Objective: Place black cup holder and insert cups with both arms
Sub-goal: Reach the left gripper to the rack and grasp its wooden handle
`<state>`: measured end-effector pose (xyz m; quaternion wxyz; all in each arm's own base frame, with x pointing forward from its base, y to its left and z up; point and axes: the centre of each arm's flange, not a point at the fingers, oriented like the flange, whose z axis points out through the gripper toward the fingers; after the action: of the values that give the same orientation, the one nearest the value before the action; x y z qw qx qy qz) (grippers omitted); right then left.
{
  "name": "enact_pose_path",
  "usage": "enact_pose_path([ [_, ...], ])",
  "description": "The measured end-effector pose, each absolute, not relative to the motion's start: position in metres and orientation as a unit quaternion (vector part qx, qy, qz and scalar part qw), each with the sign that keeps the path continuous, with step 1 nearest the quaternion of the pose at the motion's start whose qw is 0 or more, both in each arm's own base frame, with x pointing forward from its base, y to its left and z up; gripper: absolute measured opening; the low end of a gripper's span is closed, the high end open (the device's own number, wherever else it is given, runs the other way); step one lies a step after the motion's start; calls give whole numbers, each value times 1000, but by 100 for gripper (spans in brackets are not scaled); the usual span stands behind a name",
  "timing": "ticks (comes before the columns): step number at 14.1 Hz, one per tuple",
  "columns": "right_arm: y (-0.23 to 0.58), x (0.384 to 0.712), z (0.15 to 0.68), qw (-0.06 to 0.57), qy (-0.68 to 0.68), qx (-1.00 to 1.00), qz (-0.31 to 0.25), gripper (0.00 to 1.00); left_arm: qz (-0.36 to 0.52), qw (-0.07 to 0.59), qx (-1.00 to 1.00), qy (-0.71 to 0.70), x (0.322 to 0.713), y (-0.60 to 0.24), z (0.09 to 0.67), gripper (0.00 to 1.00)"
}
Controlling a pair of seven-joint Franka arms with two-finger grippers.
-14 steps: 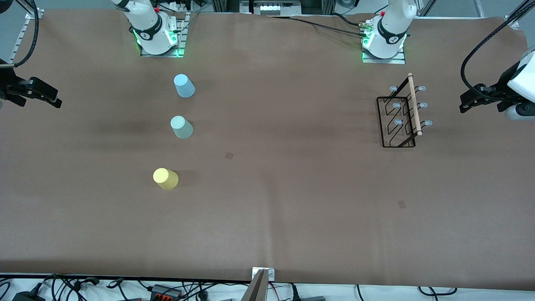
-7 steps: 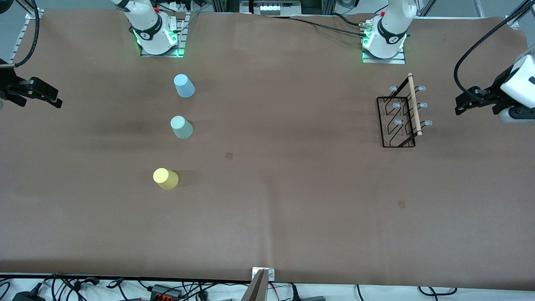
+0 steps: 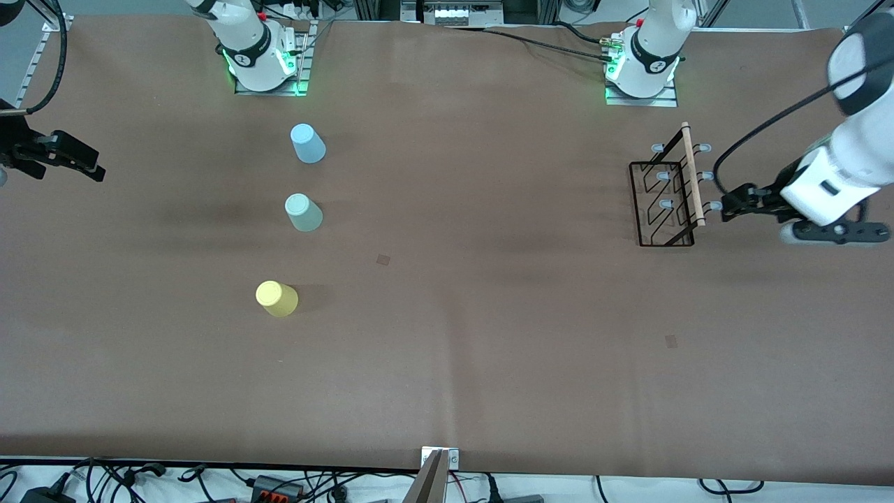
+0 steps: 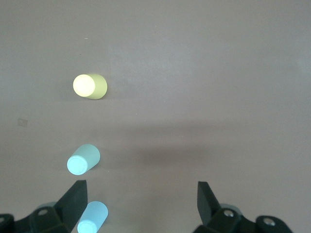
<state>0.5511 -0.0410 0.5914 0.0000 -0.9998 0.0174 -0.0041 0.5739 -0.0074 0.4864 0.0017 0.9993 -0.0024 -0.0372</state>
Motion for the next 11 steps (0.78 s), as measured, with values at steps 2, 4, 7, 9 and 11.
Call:
enact_pose_path([
  [2, -41, 553, 586, 0, 17, -1000, 0, 100, -60, 1, 998, -3, 565, -8, 462, 100],
  [4, -40, 556, 581, 0, 16, -1000, 5, 100, -74, 1, 997, -3, 555, -8, 439, 100],
  [7, -37, 557, 578, 1, 14, -1000, 9, 100, -82, 0, 997, -4, 527, -9, 411, 100],
  [9, -32, 558, 577, 1, 9, -1000, 9, 100, -93, -1, 996, -3, 507, -8, 403, 100],
  [11, -29, 562, 574, 0, 6, -1000, 4, 100, -99, -2, 995, -3, 493, -7, 395, 100],
])
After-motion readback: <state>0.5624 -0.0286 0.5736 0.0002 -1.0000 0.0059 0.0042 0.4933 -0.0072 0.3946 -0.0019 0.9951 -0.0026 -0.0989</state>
